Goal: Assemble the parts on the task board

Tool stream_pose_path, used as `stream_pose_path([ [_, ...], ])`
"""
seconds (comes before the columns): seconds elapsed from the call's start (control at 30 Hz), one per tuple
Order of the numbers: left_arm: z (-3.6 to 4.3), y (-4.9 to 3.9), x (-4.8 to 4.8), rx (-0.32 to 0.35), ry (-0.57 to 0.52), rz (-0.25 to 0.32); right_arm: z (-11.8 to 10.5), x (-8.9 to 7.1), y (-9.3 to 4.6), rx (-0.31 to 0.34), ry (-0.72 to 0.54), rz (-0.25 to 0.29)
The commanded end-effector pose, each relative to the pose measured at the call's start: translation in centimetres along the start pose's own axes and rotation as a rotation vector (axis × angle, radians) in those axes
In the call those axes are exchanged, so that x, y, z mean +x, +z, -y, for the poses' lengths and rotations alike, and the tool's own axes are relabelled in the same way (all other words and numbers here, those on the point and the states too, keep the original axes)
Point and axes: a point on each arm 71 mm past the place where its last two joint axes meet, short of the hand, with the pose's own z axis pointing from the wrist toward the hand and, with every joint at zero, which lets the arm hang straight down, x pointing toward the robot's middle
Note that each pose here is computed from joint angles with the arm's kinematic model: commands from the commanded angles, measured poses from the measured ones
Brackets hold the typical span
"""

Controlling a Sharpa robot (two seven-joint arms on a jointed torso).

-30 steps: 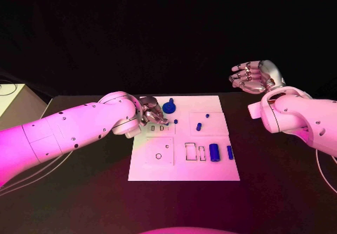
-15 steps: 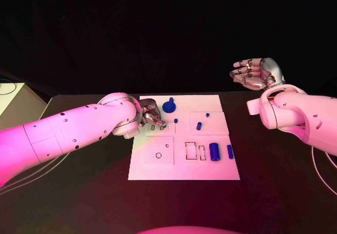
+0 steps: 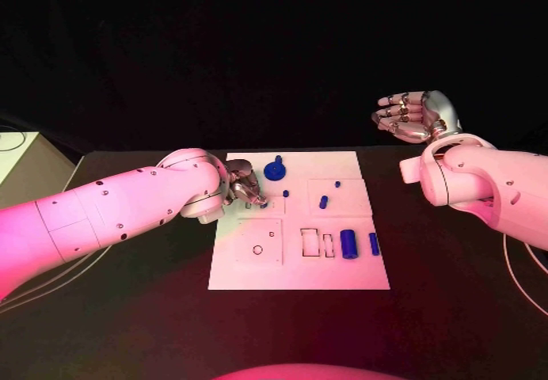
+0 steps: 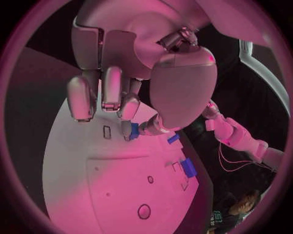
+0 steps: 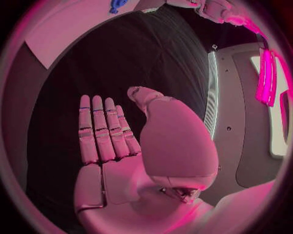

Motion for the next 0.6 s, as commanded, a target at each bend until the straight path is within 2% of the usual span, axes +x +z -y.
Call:
stream_pose_path([
  [0.03,0.15,0.07,0.17,0.001,0.003,-0.016,-0.12,0.08,0.01,-0.014,0.008,-0.012],
  [0.6,-0.08,0.11,0.24,-0.004,0.007,-0.031,-0.02,0.11,-0.03,-0.011,0.009,-0.016],
])
